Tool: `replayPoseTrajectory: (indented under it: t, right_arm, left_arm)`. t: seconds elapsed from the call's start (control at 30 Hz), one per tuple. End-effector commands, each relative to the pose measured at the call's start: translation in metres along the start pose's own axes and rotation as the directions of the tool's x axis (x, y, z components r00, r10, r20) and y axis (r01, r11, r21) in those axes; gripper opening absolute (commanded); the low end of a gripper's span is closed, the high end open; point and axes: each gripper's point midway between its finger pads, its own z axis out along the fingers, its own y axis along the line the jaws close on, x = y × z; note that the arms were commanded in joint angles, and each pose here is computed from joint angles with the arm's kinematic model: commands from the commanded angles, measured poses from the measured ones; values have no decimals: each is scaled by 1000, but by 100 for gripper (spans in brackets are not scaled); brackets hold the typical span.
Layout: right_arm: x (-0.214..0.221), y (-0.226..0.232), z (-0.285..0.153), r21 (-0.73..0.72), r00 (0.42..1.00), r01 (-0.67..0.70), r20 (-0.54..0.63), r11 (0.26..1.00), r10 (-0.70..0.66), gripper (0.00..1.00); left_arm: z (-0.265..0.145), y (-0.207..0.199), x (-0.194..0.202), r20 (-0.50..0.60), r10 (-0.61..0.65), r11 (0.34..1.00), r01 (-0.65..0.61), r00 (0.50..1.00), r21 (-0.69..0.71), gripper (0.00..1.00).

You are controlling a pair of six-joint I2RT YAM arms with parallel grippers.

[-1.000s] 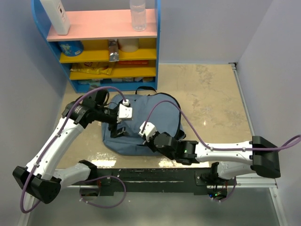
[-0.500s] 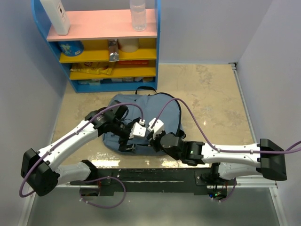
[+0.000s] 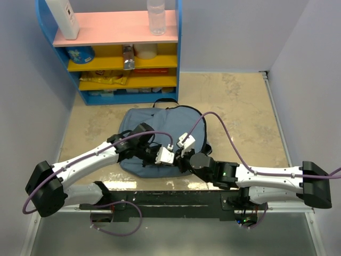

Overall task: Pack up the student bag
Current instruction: Zip the student bag at the center of the board.

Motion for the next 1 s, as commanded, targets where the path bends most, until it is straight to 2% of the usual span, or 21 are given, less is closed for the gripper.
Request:
replayPoseTrajectory:
  t: [0.0, 0.4, 0.67, 0.97]
  right_arm:
    - [-18, -3, -3, 9, 994, -78, 71, 997, 78, 0]
    - [-31, -59, -17, 185, 994, -71, 91, 980, 55, 0]
    - [-37, -76, -32, 241, 995, -58, 95, 969, 36, 0]
    - [-48, -103, -44, 388, 993, -65, 117, 919, 21, 0]
  left_arm:
    - [8, -6, 4, -28, 0, 1000, 0, 1000, -3, 0]
    - [0, -21, 16, -85, 23, 999, -21, 996, 24, 0]
    - [-6, -23, 19, -108, 32, 999, -30, 994, 22, 0]
    - [-15, -39, 29, -132, 38, 998, -31, 991, 56, 0]
